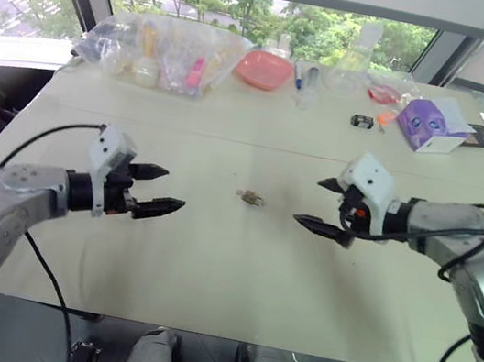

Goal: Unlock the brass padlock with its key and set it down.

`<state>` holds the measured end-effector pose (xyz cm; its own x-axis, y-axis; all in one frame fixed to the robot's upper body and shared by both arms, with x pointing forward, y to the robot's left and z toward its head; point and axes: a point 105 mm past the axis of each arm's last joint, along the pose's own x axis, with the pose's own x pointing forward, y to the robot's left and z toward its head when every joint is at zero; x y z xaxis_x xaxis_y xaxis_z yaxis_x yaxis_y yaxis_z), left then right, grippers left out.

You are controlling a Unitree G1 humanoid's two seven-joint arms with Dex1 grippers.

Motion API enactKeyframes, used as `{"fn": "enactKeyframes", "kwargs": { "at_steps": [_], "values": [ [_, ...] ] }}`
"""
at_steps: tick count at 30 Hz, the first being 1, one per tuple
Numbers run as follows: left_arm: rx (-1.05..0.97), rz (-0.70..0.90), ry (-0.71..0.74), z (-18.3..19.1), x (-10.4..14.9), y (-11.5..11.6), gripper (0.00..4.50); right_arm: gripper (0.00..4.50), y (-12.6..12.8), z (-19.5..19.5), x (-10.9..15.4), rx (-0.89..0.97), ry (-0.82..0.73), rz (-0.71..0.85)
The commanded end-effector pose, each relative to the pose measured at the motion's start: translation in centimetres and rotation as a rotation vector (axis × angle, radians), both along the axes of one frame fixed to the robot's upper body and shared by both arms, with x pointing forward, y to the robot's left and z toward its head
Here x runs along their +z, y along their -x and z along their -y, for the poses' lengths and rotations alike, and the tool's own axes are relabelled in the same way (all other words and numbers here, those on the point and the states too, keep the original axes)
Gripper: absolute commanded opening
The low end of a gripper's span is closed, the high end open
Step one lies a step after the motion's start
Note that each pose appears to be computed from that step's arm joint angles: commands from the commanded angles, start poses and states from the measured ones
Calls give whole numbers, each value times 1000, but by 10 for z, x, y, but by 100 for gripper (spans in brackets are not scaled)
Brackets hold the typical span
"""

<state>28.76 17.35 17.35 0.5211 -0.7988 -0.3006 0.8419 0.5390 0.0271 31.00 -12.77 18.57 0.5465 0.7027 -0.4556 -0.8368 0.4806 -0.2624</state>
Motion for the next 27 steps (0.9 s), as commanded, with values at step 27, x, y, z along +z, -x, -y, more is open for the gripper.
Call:
{"fn": "enactKeyframes", "kwargs": {
  "at_steps": [27],
  "values": [
    [-19,32,-46,6,2,1,439,277,-61,-70,-75,43,161,-88]
  ]
}}
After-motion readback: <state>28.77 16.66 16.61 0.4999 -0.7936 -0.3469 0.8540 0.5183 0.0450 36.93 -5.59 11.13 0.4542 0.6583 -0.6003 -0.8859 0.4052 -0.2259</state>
